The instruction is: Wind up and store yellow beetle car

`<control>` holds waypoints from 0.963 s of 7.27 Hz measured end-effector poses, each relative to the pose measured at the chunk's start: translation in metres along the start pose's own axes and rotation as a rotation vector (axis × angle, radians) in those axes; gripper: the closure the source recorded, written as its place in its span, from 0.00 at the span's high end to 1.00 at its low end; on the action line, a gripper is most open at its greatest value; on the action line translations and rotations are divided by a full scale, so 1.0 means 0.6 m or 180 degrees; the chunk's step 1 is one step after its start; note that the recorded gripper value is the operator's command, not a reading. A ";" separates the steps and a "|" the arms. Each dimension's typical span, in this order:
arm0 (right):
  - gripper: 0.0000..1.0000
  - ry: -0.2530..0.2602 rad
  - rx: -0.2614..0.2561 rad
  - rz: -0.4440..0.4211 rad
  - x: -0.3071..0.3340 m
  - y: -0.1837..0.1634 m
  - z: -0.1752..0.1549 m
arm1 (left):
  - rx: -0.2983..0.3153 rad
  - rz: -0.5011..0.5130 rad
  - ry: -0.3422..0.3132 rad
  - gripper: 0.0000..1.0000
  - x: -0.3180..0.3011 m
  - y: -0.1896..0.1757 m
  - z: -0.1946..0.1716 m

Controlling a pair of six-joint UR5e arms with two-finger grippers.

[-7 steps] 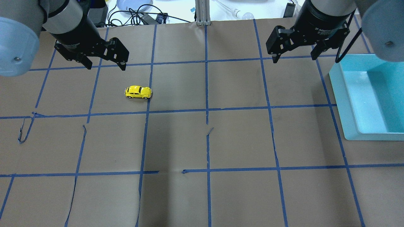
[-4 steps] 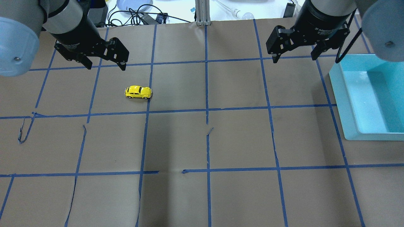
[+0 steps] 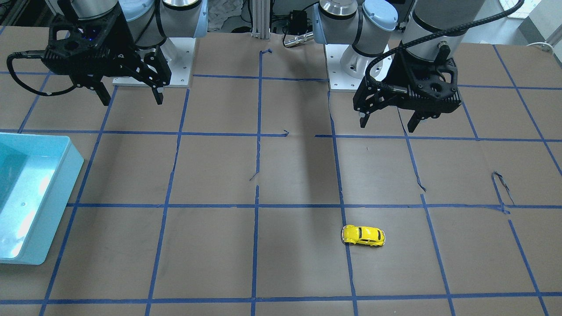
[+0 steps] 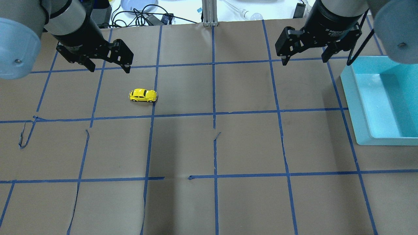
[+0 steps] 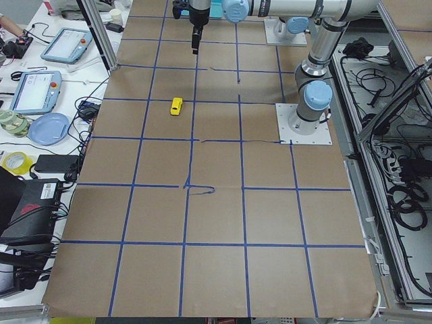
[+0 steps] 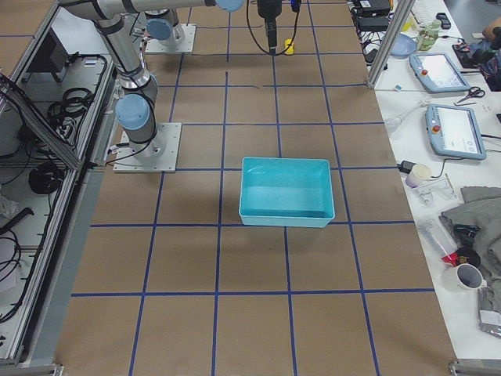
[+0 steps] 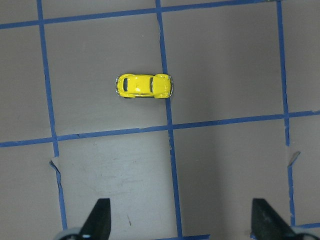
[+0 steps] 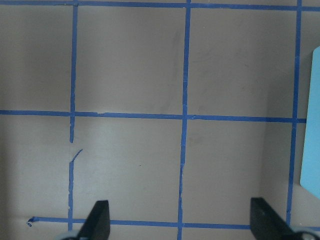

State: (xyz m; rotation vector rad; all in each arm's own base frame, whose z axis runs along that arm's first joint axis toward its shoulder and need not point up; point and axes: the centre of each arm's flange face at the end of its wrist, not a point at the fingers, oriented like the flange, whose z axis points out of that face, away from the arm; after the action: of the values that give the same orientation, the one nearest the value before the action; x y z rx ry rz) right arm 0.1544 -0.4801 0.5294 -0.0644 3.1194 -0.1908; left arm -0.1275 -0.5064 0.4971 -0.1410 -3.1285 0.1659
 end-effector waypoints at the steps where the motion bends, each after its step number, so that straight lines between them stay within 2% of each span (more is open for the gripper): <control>1: 1.00 -0.0004 0.0001 -0.0001 0.000 0.000 0.000 | -0.0001 -0.0001 0.0000 1.00 0.000 0.000 0.000; 7: 1.00 -0.0008 0.0016 -0.0020 -0.002 -0.001 -0.001 | -0.0001 -0.0004 0.0000 1.00 -0.001 0.000 0.000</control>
State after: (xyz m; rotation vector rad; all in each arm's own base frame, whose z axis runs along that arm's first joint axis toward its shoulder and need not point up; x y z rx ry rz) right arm 0.1558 -0.4803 0.5298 -0.0746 3.1166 -0.1984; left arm -0.1268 -0.5065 0.4969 -0.1389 -3.1287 0.1654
